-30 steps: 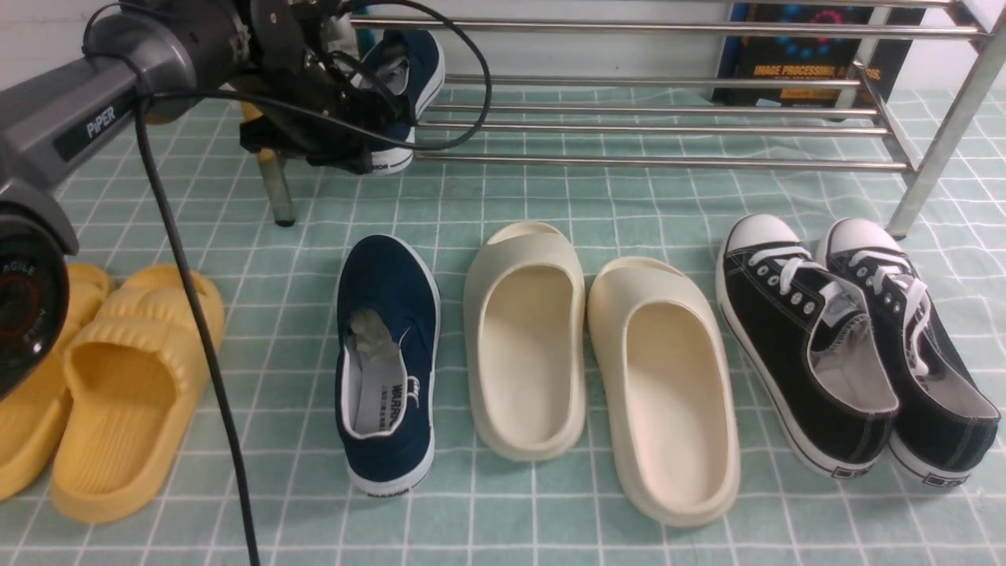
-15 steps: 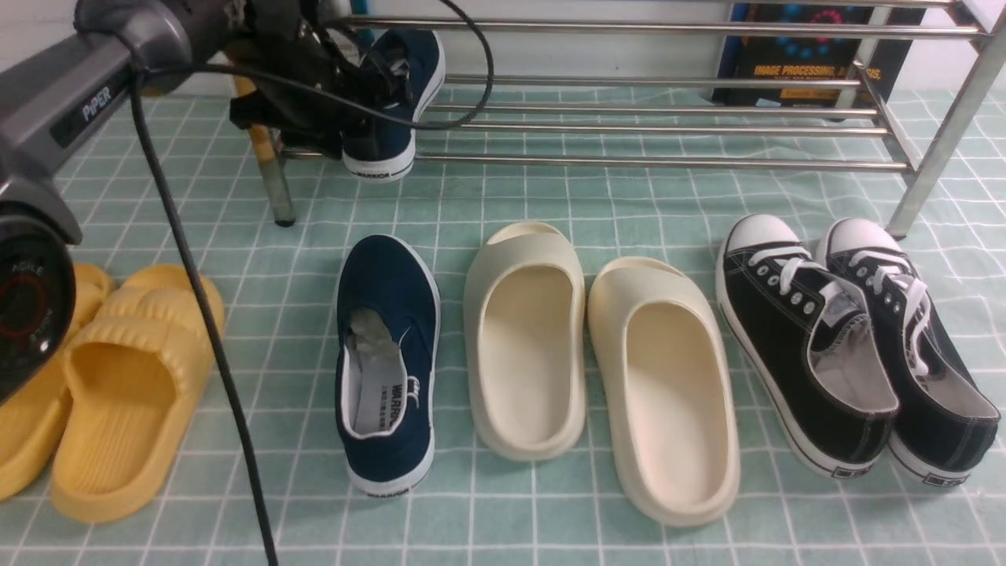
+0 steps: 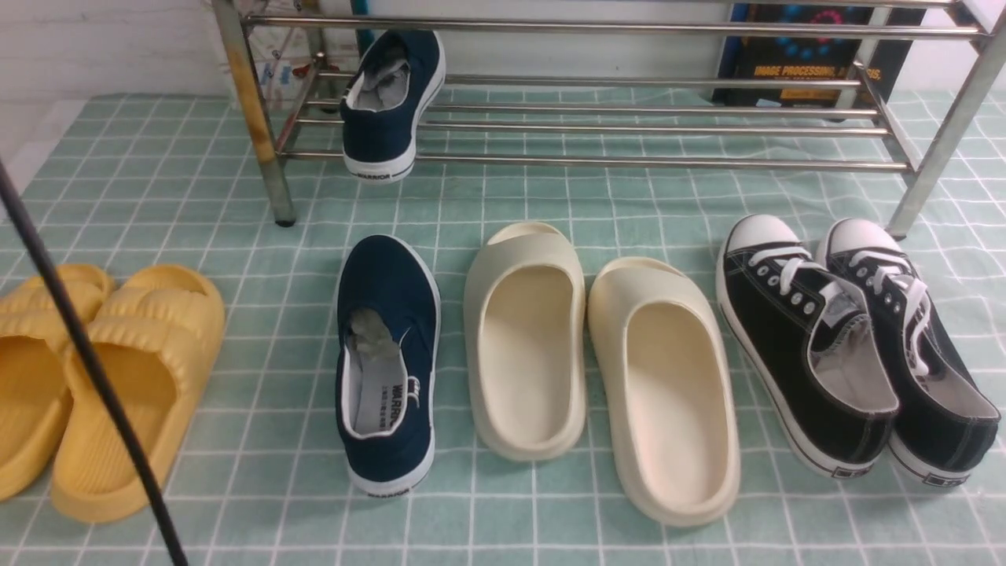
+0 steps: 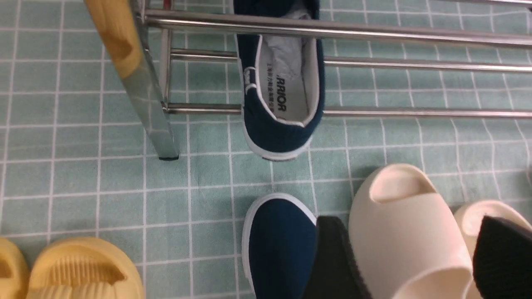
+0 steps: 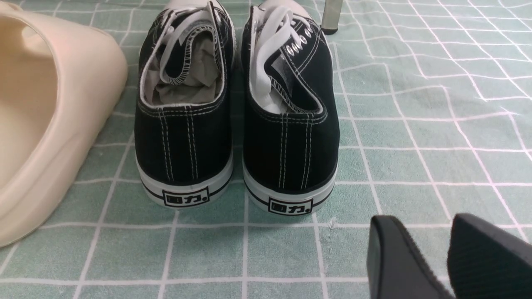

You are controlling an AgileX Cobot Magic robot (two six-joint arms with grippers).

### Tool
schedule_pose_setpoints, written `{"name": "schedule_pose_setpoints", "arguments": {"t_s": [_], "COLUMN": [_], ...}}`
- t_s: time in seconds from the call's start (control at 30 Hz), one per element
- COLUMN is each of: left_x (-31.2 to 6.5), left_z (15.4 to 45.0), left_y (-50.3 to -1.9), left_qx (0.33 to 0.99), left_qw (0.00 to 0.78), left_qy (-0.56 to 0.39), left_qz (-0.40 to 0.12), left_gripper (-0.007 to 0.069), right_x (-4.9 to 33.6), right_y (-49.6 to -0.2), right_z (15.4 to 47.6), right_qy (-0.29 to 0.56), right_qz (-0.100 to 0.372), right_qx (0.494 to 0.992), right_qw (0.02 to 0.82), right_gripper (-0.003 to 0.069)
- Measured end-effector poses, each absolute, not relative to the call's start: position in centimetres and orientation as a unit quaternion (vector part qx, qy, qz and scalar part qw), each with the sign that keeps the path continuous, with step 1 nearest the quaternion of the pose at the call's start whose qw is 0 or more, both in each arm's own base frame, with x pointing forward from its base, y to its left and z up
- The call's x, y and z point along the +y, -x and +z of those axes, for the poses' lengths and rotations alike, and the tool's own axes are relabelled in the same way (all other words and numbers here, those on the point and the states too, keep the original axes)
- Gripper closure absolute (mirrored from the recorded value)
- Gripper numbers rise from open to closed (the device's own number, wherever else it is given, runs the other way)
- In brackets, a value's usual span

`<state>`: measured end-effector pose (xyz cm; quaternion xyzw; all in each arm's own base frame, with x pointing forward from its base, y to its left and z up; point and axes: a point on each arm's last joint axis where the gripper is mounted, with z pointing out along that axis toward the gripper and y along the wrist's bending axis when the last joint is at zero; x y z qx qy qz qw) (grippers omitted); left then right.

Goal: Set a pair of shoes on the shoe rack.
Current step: Use the left arm to grab the shoe closest to it

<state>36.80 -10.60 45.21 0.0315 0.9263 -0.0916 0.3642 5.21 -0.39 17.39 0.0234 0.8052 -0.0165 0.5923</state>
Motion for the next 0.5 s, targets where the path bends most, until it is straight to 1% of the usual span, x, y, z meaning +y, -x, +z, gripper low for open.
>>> {"name": "schedule_pose_setpoints", "arguments": {"t_s": [0.07, 0.13, 0.2, 0.27, 0.4, 0.43, 0.5], "left_x": [-11.1, -11.9, -11.9, -11.2, -10.0, -10.0, -9.6], "left_z": [45.2, 44.1, 43.5, 41.5, 37.6, 37.4, 34.3], "left_y": [-35.4, -32.3, -31.4, -29.3, -26.9, -26.8, -25.9], "left_qx": [0.929, 0.940, 0.944, 0.956, 0.974, 0.975, 0.985], "left_qw": [0.358, 0.330, 0.319, 0.285, 0.222, 0.218, 0.170], "left_qy": [-0.040, -0.056, -0.056, -0.048, -0.028, -0.027, -0.014], "left_qz": [-0.088, -0.067, -0.059, -0.042, -0.019, -0.018, -0.004], "left_gripper": [0.0202, 0.0240, 0.0253, 0.0283, 0.0305, 0.0306, 0.0311], "right_x": [-0.4, -0.4, -0.4, -0.4, -0.4, -0.4, -0.4], "right_y": [-5.2, -5.2, -5.2, -5.2, -5.2, -5.2, -5.2], "right_z": [17.4, 17.4, 17.4, 17.4, 17.4, 17.4, 17.4], "right_qy": [-0.023, -0.023, -0.023, -0.023, -0.023, -0.023, -0.023], "right_qz": [-0.016, -0.016, -0.016, -0.016, -0.016, -0.016, -0.016], "right_qx": [0.805, 0.805, 0.805, 0.805, 0.805, 0.805, 0.805], "right_qw": [0.592, 0.592, 0.592, 0.592, 0.592, 0.592, 0.592], "right_gripper": [0.0419, 0.0419, 0.0419, 0.0419, 0.0419, 0.0419, 0.0419]}}
